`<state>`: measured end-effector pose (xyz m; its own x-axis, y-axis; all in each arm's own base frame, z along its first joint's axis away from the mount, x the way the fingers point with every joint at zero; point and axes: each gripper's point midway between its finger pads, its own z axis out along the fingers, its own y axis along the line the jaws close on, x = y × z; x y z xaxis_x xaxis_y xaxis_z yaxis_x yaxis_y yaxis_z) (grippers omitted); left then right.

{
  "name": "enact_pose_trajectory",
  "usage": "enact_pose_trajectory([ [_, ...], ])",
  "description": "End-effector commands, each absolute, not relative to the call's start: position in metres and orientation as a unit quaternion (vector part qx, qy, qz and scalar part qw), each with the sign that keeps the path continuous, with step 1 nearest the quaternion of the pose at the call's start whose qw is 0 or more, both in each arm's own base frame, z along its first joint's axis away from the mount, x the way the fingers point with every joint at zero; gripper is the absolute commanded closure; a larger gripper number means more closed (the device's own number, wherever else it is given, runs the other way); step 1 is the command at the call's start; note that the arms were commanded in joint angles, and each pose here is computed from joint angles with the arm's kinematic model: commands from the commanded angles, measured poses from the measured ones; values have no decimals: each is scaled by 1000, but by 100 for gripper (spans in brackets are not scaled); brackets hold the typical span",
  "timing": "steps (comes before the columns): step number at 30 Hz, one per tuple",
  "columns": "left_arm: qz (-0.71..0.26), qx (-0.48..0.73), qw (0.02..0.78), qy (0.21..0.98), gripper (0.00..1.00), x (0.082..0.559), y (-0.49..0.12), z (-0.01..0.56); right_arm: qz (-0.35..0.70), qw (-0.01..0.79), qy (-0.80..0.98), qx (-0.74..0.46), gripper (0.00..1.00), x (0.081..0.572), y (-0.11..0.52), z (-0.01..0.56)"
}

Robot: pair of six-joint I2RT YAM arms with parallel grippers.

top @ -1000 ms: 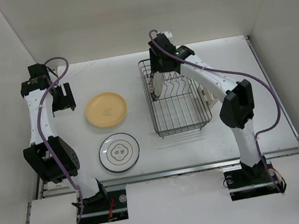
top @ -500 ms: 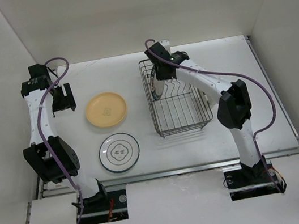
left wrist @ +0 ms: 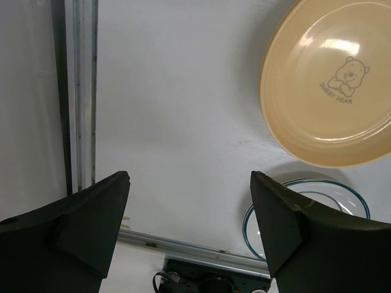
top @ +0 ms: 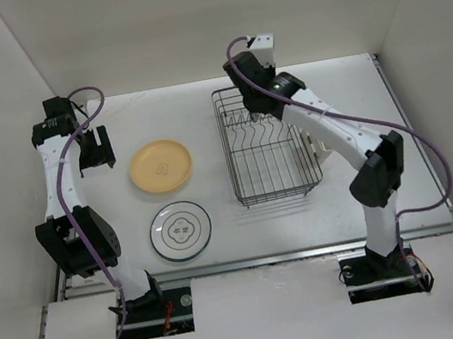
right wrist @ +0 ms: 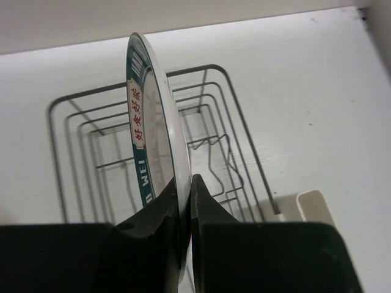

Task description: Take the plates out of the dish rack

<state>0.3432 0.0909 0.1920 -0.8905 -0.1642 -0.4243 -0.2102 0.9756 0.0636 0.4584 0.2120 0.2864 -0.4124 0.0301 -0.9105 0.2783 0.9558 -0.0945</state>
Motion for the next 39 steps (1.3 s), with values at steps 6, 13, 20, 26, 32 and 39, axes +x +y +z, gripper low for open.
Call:
enact_pose_trajectory([
  [6,57,-93,228,968,22,338,90,204,208,520,800,-217,100,382,334,339],
  [13,65,-95,226,967,22,337,93,204,379,298,773,-413,100,272,441,227],
  [20,65,-95,226,967,22,337,93,204,409,214,750,-473,100,236,477,173],
  [26,69,-96,221,968,22,335,94,202,322,223,787,-476,39,244,479,143],
  [32,69,-96,221,968,22,335,94,202,150,338,818,-441,26,283,463,156],
  [39,69,-96,221,968,22,335,94,202,77,415,825,-375,25,308,435,193],
])
